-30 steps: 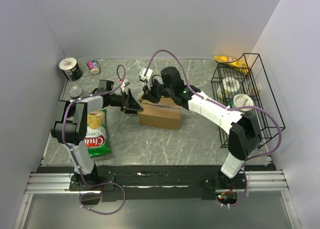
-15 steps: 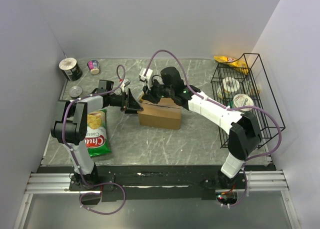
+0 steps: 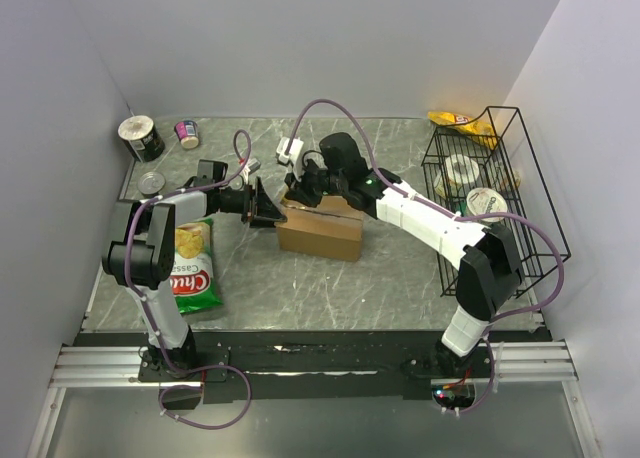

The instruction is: Unpack the express box

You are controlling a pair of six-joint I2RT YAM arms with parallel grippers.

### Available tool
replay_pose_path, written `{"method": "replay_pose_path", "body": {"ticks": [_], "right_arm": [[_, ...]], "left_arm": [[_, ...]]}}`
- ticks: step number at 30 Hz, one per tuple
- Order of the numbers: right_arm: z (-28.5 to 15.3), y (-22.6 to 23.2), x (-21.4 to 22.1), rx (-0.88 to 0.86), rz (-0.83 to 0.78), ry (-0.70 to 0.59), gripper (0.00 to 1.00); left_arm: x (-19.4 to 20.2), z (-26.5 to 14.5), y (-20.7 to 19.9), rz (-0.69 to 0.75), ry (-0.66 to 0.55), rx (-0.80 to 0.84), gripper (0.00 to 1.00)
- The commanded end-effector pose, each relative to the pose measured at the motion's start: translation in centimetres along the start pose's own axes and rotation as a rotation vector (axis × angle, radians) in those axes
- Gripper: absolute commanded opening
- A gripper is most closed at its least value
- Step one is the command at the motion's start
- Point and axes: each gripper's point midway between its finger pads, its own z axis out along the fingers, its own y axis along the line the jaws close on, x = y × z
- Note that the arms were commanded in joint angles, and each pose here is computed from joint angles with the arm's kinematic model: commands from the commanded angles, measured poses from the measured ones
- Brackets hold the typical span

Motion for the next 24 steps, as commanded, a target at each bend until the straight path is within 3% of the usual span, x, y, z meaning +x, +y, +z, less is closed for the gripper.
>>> {"method": "replay_pose_path", "body": {"ticks": [1,15,24], "right_arm": [[-0.9,-0.2,0.5,0.007,0.007,0.05,0.0],[-1.8,-1.2,1.1,0.054,0.023,0.098,0.0],[-3.4,-0.7,2.0,0.085,0.039,0.125,0.0]], "left_arm": [[0.0,0.2,1.5,-0.015,-0.008,-0.036,0.82],[-0.2,0.2,1.8,-0.022,-0.026,-0.062,0.81],[-1.4,-0.1,2.7,-0.056,-0.065,-0.103,0.71]]}}
